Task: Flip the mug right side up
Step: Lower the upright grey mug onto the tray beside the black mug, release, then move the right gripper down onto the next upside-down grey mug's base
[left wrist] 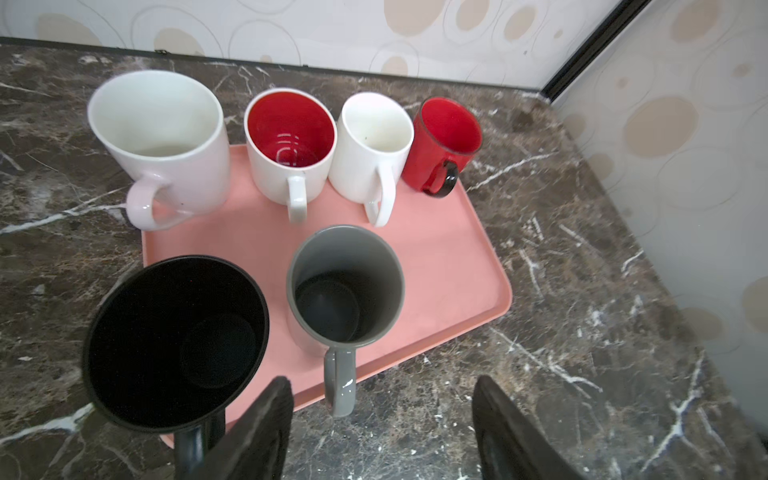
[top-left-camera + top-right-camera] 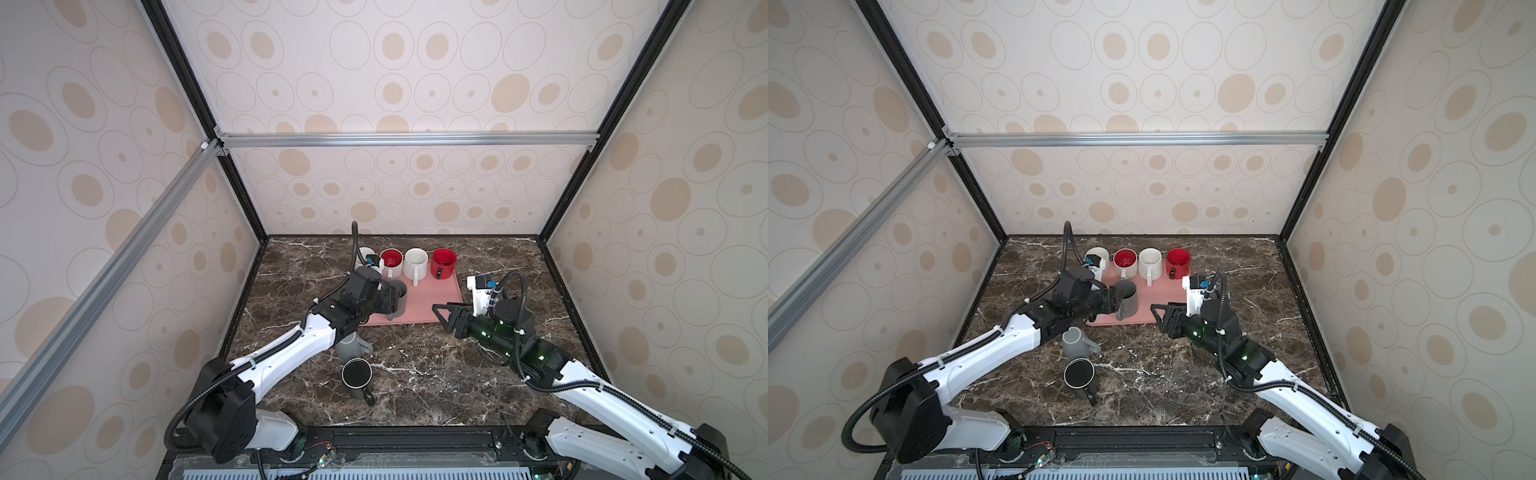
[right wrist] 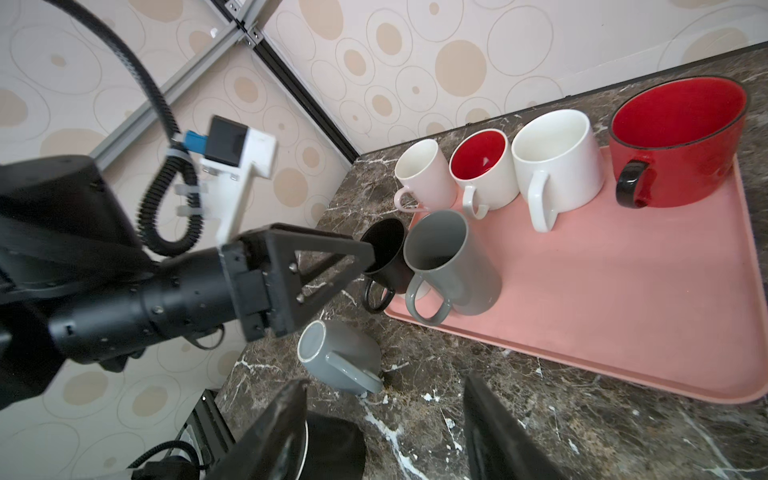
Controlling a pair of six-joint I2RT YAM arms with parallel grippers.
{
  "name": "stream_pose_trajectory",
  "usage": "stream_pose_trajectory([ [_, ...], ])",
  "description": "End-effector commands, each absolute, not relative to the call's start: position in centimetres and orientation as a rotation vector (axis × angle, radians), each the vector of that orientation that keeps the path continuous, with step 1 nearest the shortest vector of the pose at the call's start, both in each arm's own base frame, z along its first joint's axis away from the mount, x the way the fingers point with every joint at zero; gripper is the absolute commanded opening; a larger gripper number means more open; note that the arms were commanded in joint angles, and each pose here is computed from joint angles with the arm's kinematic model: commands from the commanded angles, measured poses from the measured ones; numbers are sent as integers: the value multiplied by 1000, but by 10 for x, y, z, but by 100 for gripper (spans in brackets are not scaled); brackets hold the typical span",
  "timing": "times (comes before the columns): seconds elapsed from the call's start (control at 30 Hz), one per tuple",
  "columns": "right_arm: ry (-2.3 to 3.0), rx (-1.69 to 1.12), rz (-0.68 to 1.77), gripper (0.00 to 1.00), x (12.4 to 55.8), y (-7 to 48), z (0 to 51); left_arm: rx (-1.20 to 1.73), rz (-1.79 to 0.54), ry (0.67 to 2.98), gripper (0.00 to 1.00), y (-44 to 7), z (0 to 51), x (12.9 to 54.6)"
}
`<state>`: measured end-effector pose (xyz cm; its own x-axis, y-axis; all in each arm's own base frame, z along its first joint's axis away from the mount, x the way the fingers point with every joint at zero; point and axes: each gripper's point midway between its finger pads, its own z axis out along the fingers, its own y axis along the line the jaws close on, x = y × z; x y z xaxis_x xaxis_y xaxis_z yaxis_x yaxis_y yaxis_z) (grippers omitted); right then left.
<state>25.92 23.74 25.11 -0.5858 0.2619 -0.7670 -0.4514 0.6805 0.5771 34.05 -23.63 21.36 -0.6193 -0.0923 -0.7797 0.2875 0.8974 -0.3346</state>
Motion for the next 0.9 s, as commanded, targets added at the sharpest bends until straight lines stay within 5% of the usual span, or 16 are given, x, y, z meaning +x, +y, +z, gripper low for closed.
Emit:
stream_pose_trajectory([
  [0.0, 2012, -253, 1017, 62, 252, 253, 242, 66, -551, 2104, 77, -222, 232, 335],
  [0.23, 2111, -525, 1066, 66, 234, 302, 214, -51, -514, 2051, 99, -186, 242, 318],
  [0.57, 2149, -927, 948, 68, 202, 381, 166, -183, -421, 1996, 99, -147, 244, 307],
  [0.87, 2153, -1019, 820, 65, 217, 420, 136, -242, -414, 1931, 99, -127, 250, 295],
])
